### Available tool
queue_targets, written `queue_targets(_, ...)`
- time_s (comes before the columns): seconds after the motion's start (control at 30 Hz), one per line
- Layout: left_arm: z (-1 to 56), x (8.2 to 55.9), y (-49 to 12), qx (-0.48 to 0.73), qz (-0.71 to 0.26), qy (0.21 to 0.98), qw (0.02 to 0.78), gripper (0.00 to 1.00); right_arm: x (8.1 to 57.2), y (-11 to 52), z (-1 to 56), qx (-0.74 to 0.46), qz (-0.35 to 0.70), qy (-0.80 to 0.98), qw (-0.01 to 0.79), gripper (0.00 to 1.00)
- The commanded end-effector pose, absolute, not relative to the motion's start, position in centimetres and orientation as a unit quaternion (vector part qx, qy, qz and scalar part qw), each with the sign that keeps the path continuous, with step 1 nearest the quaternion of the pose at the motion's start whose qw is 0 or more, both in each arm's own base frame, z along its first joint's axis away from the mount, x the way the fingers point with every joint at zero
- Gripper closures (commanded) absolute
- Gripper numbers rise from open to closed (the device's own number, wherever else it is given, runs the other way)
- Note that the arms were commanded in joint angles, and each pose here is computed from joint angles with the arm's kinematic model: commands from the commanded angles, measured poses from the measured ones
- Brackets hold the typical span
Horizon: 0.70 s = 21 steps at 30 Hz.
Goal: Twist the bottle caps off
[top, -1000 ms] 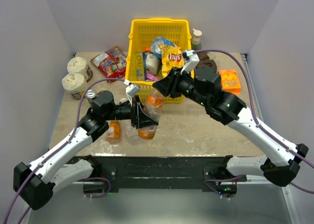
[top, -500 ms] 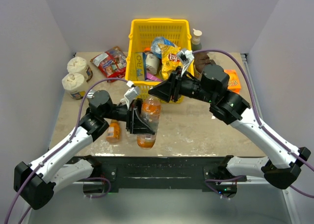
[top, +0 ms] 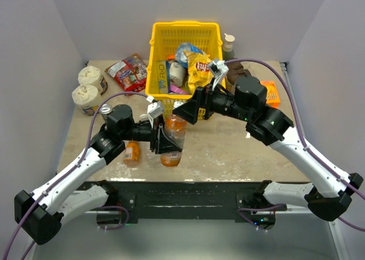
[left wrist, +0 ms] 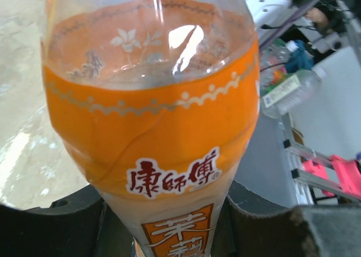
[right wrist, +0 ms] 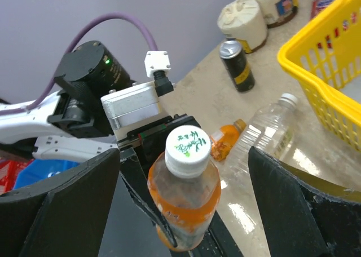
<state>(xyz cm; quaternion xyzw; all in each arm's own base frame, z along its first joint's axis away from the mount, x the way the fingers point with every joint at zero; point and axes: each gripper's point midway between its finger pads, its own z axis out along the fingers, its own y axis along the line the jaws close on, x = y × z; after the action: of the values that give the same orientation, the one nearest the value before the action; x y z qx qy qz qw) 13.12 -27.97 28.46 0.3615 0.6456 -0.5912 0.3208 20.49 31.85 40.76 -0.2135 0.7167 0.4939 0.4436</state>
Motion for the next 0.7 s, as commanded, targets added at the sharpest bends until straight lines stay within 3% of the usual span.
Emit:
queue_targets(0.0, 28.7, 15.7, -27.4, 0.334, -0.535, 0.674, 0.384, 0.59, 21.6, 28.8, 43.0, -0.139, 0.465, 0.722, 0.493, 0.01)
queue_targets(0.1, 27.6, 17.6, -26.6, 0.28, -0.496, 0.718, 0.4, 0.6, 22.8, 27.8, 42.5, -0.079, 0.447, 0.738, 0.499, 0.06)
queue_targets(0.2, 26.4, 19.1, -25.5, 0.235, -0.453, 0.756, 0.409, 0.6, 23.7, 27.5, 41.9, -0.028, 0.438, 0.749, 0.496, 0.17)
queue_targets(0.4, 26.1, 19.9, -24.9, 0.22, -0.424, 0.774, 0.417, 0.6, 24.0, 29.4, 41.2, -0.008, 0.434, 0.758, 0.487, 0.33)
queue_targets(0.67, 25.9, 19.4, -25.8, 0.226, -0.409, 0.781, 0.414, 0.62, 24.8, 32.6, 39.7, -0.014, 0.401, 0.781, 0.479, 0.39)
